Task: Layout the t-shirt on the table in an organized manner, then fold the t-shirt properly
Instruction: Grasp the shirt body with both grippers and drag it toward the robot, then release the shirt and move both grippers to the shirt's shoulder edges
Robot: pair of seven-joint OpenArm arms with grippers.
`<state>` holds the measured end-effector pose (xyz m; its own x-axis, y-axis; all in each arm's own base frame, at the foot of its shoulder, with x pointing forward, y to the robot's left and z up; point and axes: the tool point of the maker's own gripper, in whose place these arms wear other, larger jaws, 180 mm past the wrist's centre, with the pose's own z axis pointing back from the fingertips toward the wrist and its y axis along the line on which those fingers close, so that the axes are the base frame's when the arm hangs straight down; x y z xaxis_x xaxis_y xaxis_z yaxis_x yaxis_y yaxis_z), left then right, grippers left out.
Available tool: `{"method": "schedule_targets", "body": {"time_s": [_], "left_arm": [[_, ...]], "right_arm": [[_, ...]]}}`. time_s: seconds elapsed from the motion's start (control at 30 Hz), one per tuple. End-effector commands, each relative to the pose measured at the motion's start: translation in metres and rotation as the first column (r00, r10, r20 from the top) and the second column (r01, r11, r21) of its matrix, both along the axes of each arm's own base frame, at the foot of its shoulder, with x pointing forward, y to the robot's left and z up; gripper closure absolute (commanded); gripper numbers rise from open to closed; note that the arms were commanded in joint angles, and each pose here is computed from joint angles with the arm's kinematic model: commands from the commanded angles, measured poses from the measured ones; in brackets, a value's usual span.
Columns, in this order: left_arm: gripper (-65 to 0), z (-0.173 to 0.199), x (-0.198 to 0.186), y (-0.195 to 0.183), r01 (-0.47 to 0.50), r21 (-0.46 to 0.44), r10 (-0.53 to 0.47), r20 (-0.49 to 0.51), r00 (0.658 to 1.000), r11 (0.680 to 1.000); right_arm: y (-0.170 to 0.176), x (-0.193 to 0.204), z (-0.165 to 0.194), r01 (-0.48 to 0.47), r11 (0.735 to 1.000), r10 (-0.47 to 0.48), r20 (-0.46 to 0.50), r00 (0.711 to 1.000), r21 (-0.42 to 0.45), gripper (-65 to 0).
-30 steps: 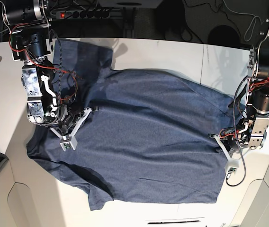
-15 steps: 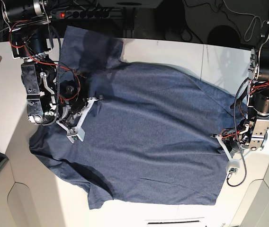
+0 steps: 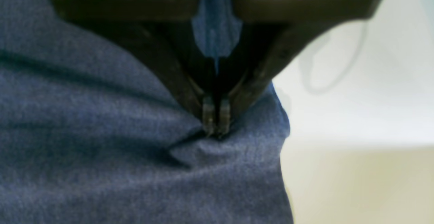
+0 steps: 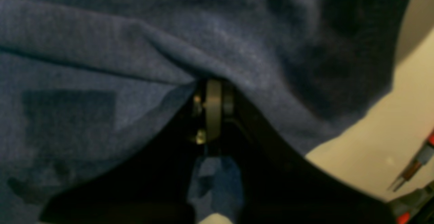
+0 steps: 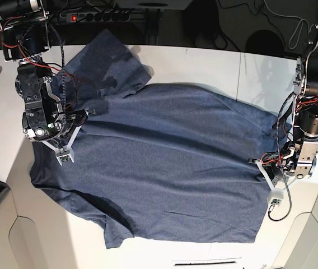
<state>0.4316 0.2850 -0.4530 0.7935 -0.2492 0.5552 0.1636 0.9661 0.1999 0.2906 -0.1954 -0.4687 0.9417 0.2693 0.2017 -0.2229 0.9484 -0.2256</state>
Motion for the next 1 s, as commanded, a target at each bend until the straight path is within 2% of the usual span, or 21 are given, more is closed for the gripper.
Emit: {"method": "schedule_targets", "body": {"time_s": [0.0,0.2,0.33,0.57,0.67,0.77,0.83,0.9,0.97], "left_arm": [[0.0,0.013,0.009,0.010,-0.012,0.020,0.012,0.020,1.000,1.000],[0.0,0.014,0.010,0.010,-0.018,0.013,0.017,0.025,1.000,1.000],[0.0,0.026,0.017,0.011,-0.050,-0.053,0.053,0.072,0.996,0.997],[0.0,0.063,0.024,0.009,0.006,-0.195,0.022,0.143,0.989,0.981],[0.0,0.082,0.021,0.007,0.032,-0.301,0.027,0.190,0.981,0.953],[0.0,0.095,0.012,0.004,0.071,-0.400,0.021,0.223,0.975,0.914],[0.0,0.100,0.004,0.002,0.094,-0.459,0.020,0.237,0.971,0.883],[-0.4,0.099,-0.006,0.005,0.074,-0.510,0.053,0.229,0.972,0.857],[-9.2,0.094,-0.017,0.009,0.039,-0.559,0.095,0.208,0.973,0.828]], "right_arm": [[-0.009,0.002,0.005,0.013,0.999,-0.013,0.004,1.000,-0.033,0.0],[0.008,0.012,0.021,0.000,0.999,-0.002,0.064,0.998,0.039,0.0],[0.017,0.027,0.044,-0.026,0.998,0.018,0.147,0.989,0.050,0.0],[0.028,0.043,0.076,-0.063,0.996,0.046,0.258,0.965,0.059,0.0],[0.033,0.042,0.088,-0.088,0.995,0.067,0.317,0.946,0.053,0.0],[0.038,0.026,0.091,-0.108,0.993,0.085,0.336,0.938,0.050,0.0],[0.042,0.012,0.089,-0.118,0.991,0.093,0.329,0.940,0.058,0.0],[0.045,-0.005,0.084,-0.125,0.990,0.099,0.312,0.945,0.064,0.0],[0.044,-0.022,0.080,-0.128,0.991,0.108,0.292,0.950,0.049,0.0]]}}
